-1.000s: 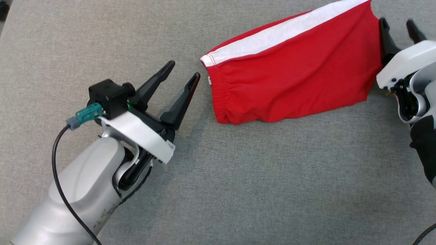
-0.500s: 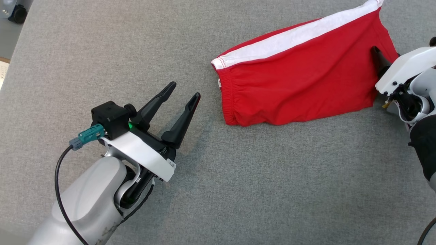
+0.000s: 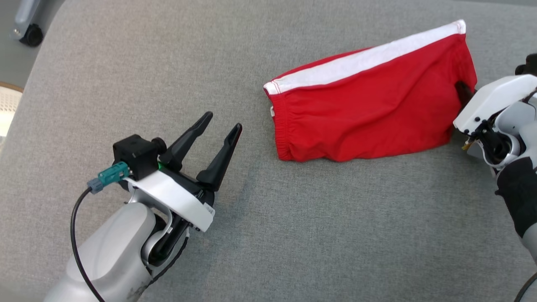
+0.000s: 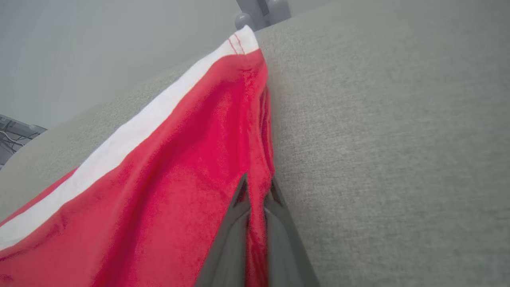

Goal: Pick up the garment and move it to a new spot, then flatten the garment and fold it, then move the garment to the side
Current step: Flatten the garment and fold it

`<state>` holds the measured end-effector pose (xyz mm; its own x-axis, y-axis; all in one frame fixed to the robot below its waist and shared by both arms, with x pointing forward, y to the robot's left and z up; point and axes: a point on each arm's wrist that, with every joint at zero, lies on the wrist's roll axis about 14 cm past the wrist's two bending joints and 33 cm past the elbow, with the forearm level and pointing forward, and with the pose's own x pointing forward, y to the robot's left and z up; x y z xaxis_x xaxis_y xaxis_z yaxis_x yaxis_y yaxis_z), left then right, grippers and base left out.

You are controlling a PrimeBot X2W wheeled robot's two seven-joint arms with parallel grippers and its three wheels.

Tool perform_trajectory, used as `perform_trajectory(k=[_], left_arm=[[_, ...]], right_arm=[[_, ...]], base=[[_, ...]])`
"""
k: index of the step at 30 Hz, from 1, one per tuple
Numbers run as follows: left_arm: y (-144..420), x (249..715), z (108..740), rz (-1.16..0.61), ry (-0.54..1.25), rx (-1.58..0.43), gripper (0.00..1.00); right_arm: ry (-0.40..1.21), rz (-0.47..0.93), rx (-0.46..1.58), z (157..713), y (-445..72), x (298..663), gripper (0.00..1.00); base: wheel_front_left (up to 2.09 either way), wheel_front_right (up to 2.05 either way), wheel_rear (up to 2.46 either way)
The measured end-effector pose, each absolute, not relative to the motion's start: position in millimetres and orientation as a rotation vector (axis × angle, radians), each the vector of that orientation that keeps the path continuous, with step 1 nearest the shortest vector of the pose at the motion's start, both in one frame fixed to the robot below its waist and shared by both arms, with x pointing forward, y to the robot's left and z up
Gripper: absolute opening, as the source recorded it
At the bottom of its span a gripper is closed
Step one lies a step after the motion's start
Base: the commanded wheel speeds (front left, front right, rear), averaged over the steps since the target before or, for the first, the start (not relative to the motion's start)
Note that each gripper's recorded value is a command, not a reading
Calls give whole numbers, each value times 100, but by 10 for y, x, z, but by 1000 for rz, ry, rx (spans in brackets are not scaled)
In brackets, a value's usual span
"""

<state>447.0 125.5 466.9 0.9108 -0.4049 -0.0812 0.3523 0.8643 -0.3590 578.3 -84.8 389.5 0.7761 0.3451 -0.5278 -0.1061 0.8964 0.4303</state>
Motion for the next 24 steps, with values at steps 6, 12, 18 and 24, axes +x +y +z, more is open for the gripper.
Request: perform_trajectory(k=[6, 12, 18, 24], left_arm=[[1263, 4320, 4785, -388, 133, -343, 100], [1143, 4176, 4915, -412, 107, -353, 100], [1018, 4099, 5057, -443, 80, -359, 100], [980, 4022, 5145, -458, 70, -350, 100]], right_arm=[[576, 228, 468, 4109, -941, 5559, 0], [521, 204, 513, 4241, -1095, 5236, 0], [468, 172, 536, 4328, -1281, 5037, 0], [419, 143, 557, 4345, -1415, 4890, 0]], base=[[0, 0, 0], [0, 0, 0], [0, 0, 0], [0, 0, 0]])
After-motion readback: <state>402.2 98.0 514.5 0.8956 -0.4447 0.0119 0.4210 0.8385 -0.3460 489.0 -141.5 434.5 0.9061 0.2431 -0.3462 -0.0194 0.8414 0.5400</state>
